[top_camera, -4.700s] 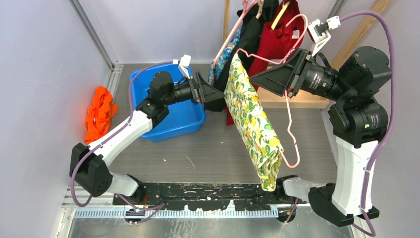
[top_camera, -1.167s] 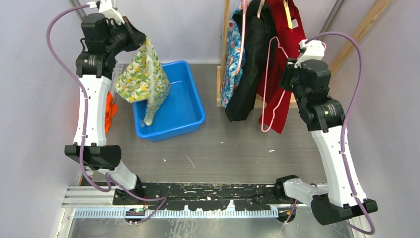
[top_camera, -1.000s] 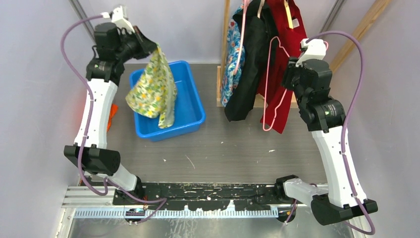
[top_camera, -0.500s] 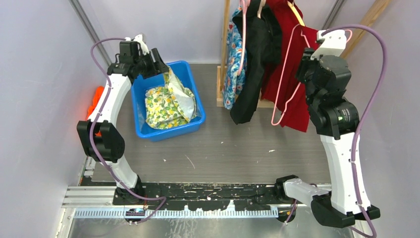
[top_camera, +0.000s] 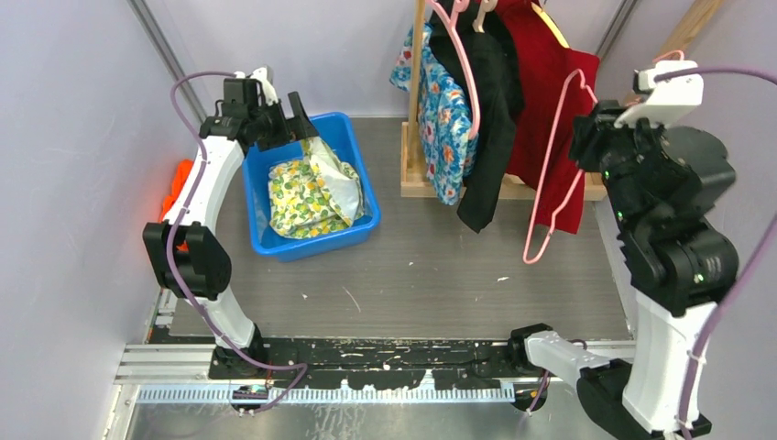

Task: Remove the skirt from the hanger
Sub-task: Place the skirt in the bin.

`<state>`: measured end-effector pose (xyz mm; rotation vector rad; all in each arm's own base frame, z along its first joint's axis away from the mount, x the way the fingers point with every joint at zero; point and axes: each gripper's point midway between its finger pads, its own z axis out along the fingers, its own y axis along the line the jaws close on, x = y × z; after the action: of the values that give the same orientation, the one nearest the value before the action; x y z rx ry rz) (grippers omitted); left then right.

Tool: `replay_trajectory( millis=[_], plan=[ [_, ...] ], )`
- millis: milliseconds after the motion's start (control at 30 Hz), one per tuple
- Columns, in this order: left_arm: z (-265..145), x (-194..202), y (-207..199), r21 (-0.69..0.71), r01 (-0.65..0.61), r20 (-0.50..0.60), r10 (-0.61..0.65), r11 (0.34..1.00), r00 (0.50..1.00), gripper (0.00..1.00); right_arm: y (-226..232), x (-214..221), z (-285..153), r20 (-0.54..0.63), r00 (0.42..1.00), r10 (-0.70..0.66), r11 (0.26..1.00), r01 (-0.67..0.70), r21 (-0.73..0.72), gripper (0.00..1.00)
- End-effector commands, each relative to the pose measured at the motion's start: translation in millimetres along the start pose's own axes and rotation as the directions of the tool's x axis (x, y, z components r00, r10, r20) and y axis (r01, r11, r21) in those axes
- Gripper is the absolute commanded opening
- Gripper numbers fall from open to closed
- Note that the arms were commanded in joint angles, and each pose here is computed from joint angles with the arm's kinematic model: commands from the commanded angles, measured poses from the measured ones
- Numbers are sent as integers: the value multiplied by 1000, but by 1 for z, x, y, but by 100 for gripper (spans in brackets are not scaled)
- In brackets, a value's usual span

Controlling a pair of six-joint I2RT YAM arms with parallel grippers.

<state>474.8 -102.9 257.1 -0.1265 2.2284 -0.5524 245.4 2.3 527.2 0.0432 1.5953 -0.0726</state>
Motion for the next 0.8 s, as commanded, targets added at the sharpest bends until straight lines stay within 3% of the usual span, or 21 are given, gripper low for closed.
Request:
replay_trajectory(
  millis=[0,367,533,767],
  plan=[
    [-23,-12,-10,20,-24,51,23,1000,998,99,-7,-15,-35,47,999,26,999,-25,-21,1],
    [-72,-27,20,-247,-110,98,138,963,986,100,-37,-1,-25,-11,992,-130,982,130,140,1],
    [-54,-4,19,-194,-57,63,70,979,996,99,-58,-3,-14,-28,974,-225,939,224,261,1],
    [-50,-2,9,-135,-39,54,47,990,997,99,-63,-16,-5,-18,953,-301,907,292,302,1]
  ],
)
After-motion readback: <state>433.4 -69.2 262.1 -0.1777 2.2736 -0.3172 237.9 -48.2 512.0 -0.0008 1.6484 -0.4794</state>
